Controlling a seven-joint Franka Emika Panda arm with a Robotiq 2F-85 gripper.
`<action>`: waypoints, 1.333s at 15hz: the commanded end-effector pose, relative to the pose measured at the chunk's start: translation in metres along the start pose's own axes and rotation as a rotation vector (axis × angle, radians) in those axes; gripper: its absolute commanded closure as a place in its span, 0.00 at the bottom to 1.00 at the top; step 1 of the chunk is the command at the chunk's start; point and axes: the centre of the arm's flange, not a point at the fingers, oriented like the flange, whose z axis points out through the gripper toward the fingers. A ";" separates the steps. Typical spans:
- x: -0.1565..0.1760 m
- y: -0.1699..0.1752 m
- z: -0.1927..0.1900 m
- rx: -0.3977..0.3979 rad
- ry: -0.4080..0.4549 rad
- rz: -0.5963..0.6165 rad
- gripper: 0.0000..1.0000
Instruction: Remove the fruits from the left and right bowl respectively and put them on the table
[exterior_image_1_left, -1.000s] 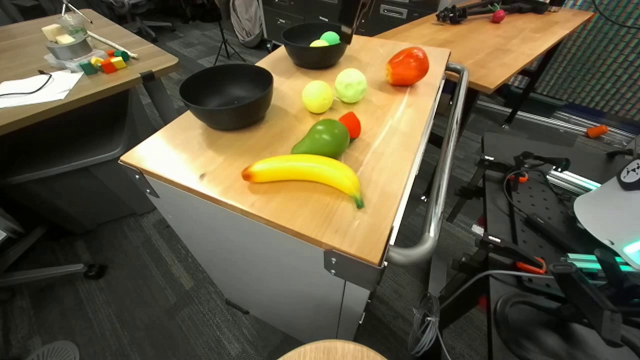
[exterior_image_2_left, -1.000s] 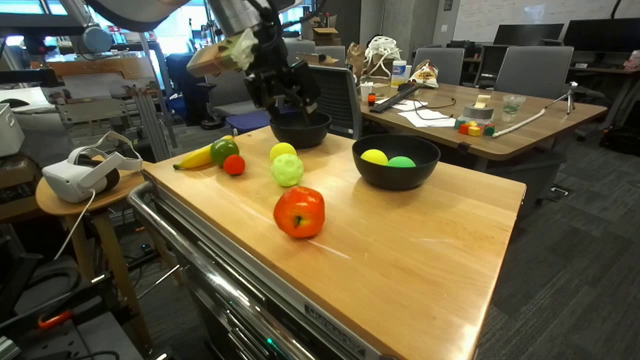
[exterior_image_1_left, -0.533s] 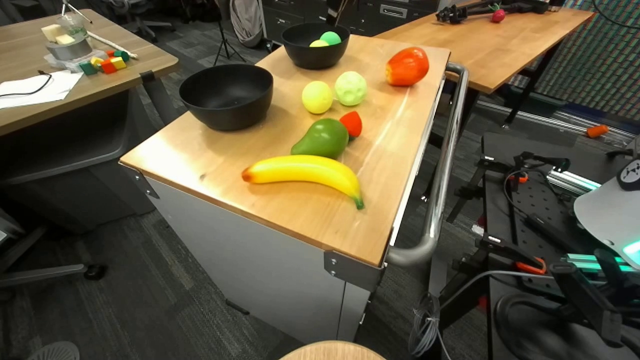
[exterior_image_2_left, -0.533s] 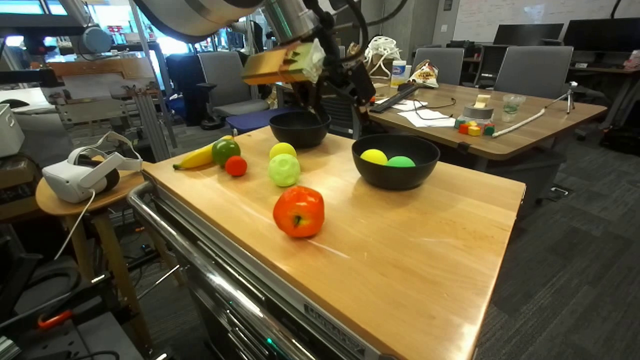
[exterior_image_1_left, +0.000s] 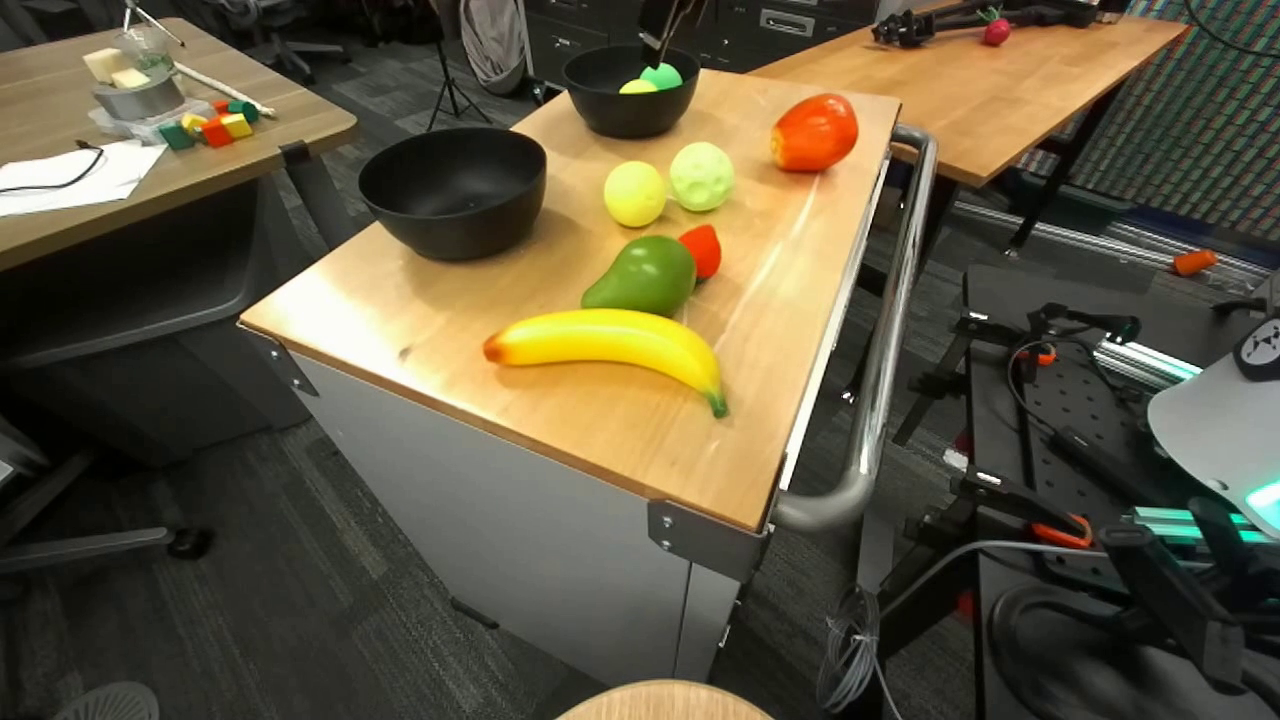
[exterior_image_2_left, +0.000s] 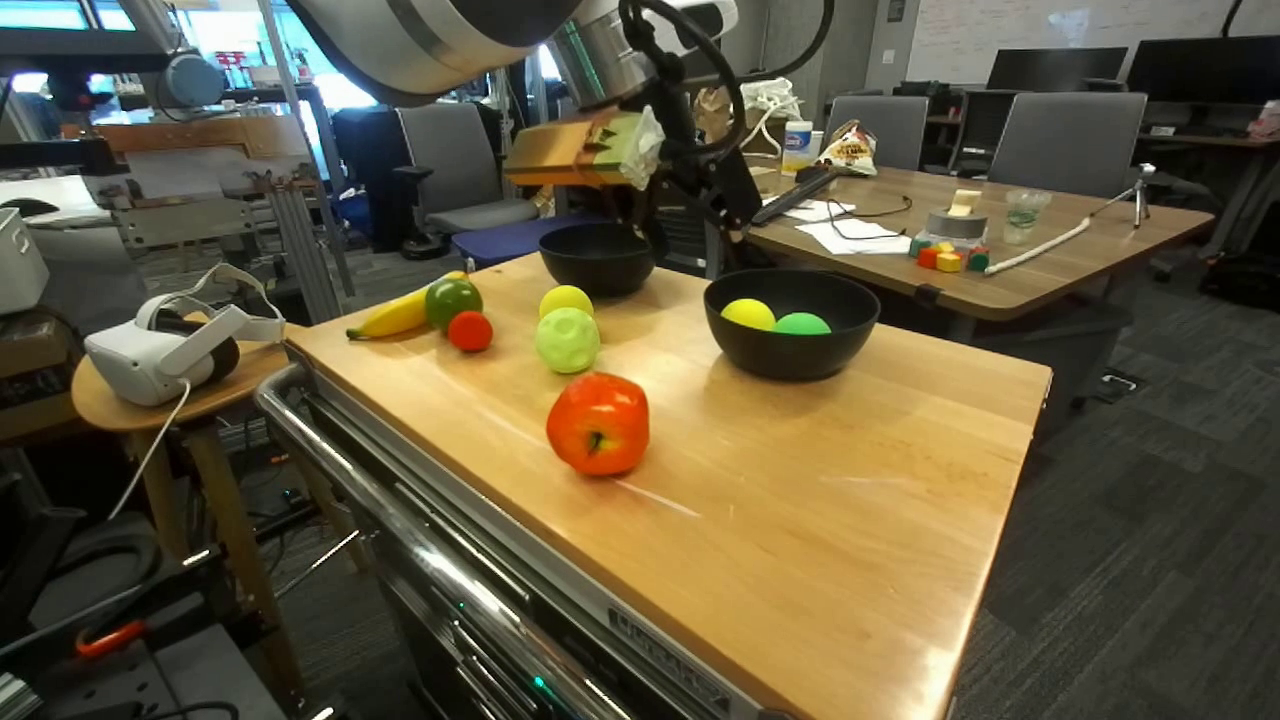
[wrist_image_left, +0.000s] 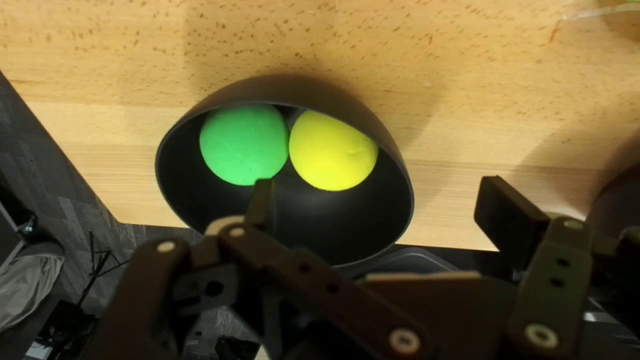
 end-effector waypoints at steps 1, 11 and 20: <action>0.027 0.013 0.016 0.000 0.042 0.107 0.00; 0.048 0.033 0.093 0.031 -0.098 0.388 0.00; 0.043 0.073 0.112 0.065 -0.212 0.737 0.00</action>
